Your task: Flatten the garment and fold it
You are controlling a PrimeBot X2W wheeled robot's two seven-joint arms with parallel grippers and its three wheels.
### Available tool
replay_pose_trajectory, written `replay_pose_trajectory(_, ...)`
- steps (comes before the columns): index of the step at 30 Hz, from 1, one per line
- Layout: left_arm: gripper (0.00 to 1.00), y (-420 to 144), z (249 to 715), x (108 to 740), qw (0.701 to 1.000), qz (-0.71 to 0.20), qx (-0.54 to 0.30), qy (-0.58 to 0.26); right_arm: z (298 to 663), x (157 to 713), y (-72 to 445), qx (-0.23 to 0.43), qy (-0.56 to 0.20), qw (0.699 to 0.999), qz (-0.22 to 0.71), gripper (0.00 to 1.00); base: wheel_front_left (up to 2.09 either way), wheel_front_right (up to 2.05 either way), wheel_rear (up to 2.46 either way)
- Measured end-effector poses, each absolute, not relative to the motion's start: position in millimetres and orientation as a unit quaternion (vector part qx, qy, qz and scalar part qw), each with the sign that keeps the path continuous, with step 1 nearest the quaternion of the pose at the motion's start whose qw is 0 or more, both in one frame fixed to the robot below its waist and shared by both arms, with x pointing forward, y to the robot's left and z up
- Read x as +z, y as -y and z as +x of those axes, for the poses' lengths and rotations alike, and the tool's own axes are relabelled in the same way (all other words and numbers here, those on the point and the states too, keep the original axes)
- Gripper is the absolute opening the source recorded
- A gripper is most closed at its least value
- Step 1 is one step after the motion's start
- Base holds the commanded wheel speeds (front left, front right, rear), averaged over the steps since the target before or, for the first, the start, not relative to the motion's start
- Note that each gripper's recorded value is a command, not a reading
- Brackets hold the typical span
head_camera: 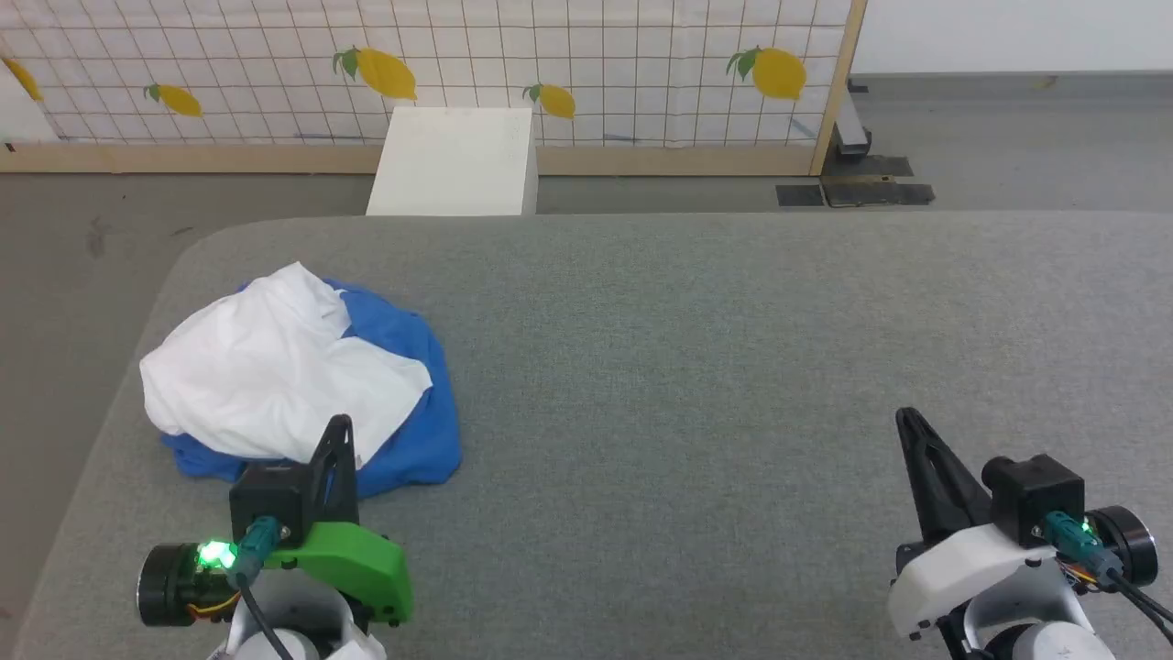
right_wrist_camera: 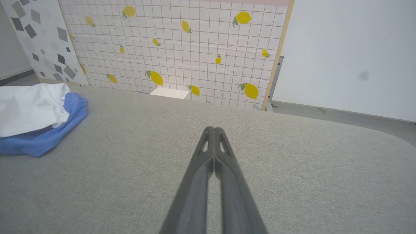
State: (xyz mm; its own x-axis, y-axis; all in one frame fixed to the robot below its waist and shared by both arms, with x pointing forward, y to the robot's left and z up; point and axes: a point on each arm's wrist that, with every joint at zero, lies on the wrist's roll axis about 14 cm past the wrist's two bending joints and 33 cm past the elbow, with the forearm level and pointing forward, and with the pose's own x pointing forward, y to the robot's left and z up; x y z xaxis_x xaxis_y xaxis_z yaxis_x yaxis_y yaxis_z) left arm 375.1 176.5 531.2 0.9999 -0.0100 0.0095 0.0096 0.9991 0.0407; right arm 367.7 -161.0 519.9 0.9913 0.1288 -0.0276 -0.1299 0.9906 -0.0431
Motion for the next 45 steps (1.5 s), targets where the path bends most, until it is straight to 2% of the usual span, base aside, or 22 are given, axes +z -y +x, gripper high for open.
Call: replay_pose_trajectory(45, 0.0, -176.5, 375.1, 531.2, 1.0, 0.02, -0.005, 0.005, 367.7, 519.9, 161.0, 0.065, -0.012, 0.998, -0.022, 0.0, 0.0, 0.0, 0.0)
